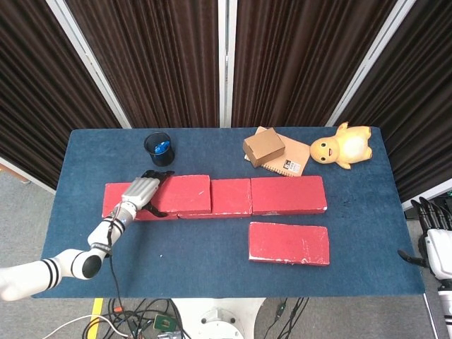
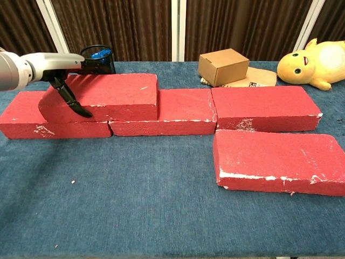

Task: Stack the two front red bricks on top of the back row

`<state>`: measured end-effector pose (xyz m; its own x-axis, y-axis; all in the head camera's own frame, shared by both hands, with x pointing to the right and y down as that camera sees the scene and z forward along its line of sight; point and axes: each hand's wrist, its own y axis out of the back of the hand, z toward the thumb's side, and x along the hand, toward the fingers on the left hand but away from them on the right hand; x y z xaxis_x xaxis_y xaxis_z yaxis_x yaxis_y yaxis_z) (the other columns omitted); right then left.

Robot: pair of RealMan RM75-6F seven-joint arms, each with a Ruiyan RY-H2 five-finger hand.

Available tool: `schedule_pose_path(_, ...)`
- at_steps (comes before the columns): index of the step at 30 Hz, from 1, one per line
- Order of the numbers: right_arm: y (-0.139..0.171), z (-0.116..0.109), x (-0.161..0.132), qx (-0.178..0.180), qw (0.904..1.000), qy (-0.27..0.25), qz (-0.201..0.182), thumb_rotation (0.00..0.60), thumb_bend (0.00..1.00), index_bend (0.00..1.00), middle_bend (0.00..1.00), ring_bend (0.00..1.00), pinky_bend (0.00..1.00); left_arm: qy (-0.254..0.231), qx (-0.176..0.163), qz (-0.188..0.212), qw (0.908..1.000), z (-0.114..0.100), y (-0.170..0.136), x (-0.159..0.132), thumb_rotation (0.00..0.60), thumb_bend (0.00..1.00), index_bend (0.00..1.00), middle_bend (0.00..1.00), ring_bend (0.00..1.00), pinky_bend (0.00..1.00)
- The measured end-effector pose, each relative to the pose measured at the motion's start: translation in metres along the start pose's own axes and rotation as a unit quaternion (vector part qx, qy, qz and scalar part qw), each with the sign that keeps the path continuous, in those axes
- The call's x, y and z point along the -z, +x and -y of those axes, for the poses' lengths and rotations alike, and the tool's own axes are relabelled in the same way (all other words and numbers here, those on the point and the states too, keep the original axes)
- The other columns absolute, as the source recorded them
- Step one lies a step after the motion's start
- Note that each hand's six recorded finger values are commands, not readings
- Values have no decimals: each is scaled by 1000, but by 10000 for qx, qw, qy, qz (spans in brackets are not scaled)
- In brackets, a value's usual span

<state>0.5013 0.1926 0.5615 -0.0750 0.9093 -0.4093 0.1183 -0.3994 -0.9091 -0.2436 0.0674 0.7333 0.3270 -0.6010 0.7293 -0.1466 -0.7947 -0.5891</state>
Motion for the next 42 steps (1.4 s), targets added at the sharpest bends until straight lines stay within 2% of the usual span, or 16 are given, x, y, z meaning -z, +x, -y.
schedule_pose_path(8, 1, 0, 1, -2, 10000, 7, 15, 600, 0, 0, 0, 0, 0, -34, 54, 13, 10000, 2, 0, 0, 600, 66, 17, 4, 0, 0)
schedule_pose_path(31, 1, 1, 0, -49, 10000, 7, -12, 600, 0, 0, 0, 0, 0, -111, -40, 243, 9996, -4, -8, -13, 600, 48, 8, 0, 0, 0)
schedule_pose_path(36, -1, 2, -7, -145, 9998, 8, -97, 600, 0, 0, 0, 0, 0, -78, -175, 387, 9991, -13, -25, -19, 600, 42, 8, 0, 0, 0)
schedule_pose_path(42, -7, -1, -33, -200, 9985, 158, -481, 600, 0, 0, 0, 0, 0, 73, -623, 399, 9972, -35, -68, -11, 600, 31, 8, 0, 0, 0)
